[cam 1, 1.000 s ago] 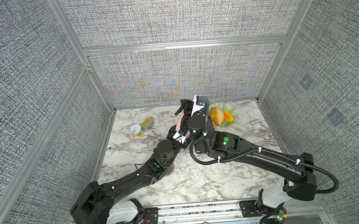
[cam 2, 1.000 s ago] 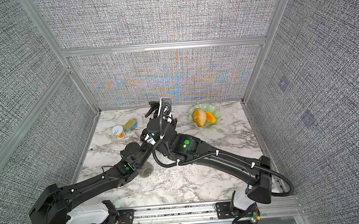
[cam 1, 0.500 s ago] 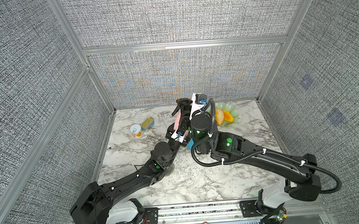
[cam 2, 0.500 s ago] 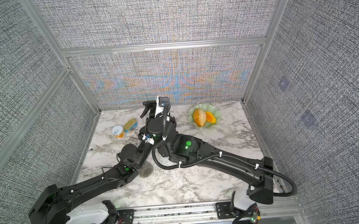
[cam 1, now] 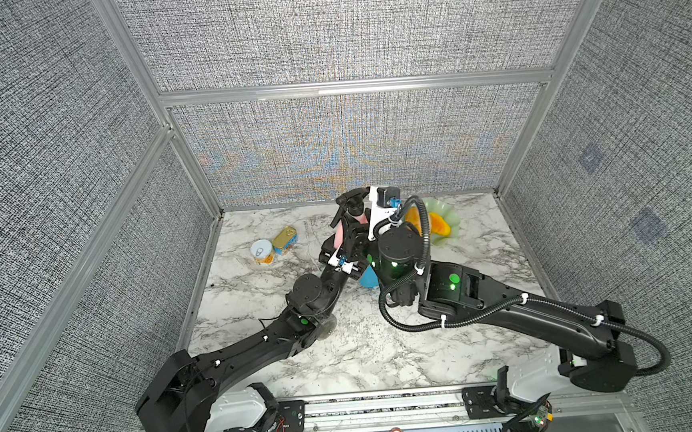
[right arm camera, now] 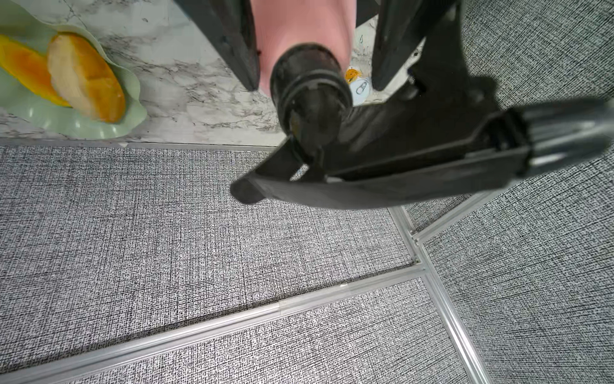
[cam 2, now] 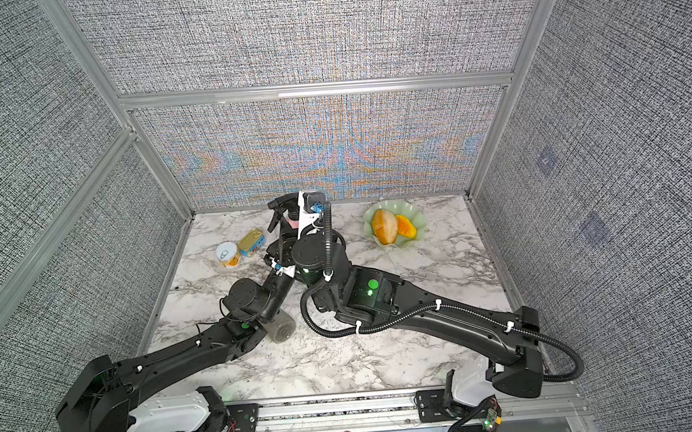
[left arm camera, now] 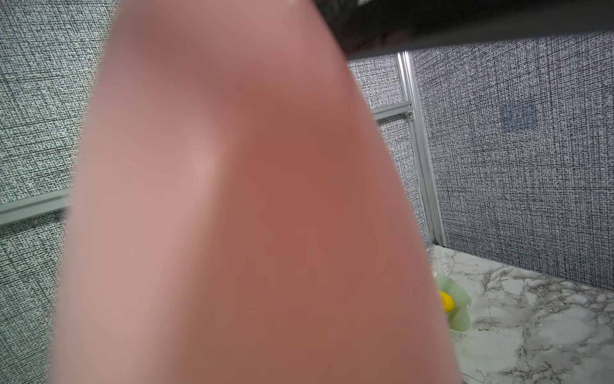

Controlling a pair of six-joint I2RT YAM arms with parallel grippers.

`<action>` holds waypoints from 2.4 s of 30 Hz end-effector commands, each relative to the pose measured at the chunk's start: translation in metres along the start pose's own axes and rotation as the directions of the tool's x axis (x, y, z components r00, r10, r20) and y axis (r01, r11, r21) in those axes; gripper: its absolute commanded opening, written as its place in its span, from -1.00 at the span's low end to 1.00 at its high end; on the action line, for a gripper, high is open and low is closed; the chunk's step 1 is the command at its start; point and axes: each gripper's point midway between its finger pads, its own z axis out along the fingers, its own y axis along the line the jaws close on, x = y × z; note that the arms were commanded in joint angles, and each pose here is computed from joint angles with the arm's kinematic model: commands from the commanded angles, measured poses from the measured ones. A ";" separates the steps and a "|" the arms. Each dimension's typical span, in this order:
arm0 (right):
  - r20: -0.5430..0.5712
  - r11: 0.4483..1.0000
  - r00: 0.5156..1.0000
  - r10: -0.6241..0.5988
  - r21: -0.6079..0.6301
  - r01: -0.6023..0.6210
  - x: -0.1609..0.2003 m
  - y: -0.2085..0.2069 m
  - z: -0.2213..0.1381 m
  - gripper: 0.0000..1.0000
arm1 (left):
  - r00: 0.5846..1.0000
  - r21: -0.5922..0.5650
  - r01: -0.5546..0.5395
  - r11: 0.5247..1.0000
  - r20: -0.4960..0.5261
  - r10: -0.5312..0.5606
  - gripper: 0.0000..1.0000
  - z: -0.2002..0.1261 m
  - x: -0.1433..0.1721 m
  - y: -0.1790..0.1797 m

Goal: Attach spray nozzles to spray bottles
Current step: Screw the spray nozzle on the spray bottle.

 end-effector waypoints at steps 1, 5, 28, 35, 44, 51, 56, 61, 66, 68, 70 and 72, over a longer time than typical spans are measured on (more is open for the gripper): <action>-0.132 0.991 0.986 -0.103 -0.098 0.091 0.035 0.007 -0.009 0.19 | 0.994 -0.002 0.046 0.999 0.103 -0.046 -0.10 0.000 -0.029 0.006; -0.150 0.987 0.981 -0.119 -0.128 0.100 0.034 -0.002 -0.023 0.29 | 0.992 0.022 0.070 0.997 0.103 -0.072 -0.10 0.000 -0.030 0.004; -0.142 0.814 0.929 -0.342 -0.538 0.217 0.005 -0.041 -0.084 0.26 | 0.965 0.277 0.205 0.939 0.100 -0.240 -0.11 -0.007 -0.045 -0.030; -0.060 0.640 0.938 -0.343 -0.745 0.186 -0.029 -0.025 -0.087 0.34 | 0.952 0.398 0.243 0.885 0.077 -0.297 -0.11 -0.014 -0.052 -0.048; -0.029 0.543 0.944 -0.327 -0.824 0.163 -0.055 -0.010 -0.074 0.40 | 0.932 0.529 0.278 0.802 0.054 -0.359 -0.11 -0.022 -0.066 -0.067; -0.049 0.491 0.946 -0.320 -0.862 0.122 -0.054 0.000 -0.066 0.36 | 0.924 0.581 0.286 0.762 0.043 -0.380 -0.12 -0.026 -0.075 -0.074; -0.058 0.464 0.949 -0.310 -0.880 0.098 -0.054 0.005 -0.065 0.27 | 0.925 0.595 0.289 0.750 0.030 -0.380 -0.12 -0.025 -0.073 -0.078; -0.068 0.451 0.954 -0.293 -0.889 0.075 -0.052 0.007 -0.065 0.14 | 0.927 0.593 0.288 0.752 0.027 -0.375 -0.12 -0.025 -0.072 -0.078; -0.085 0.449 0.957 -0.276 -0.892 0.050 -0.047 0.007 -0.065 -0.06 | 0.928 0.592 0.285 0.754 0.027 -0.372 -0.12 -0.025 -0.072 -0.078; -0.085 0.447 0.958 -0.272 -0.893 0.047 -0.048 0.007 -0.066 -0.19 | 0.929 0.593 0.285 0.753 0.025 -0.370 -0.12 -0.025 -0.071 -0.079; -0.091 0.444 0.959 -0.268 -0.895 0.039 -0.046 0.007 -0.066 -0.36 | 0.928 0.590 0.285 0.755 0.026 -0.371 -0.12 -0.024 -0.072 -0.078; -0.094 0.439 0.960 -0.262 -0.898 0.032 -0.045 0.007 -0.068 -0.55 | 0.929 0.589 0.284 0.757 0.026 -0.369 -0.12 -0.024 -0.071 -0.078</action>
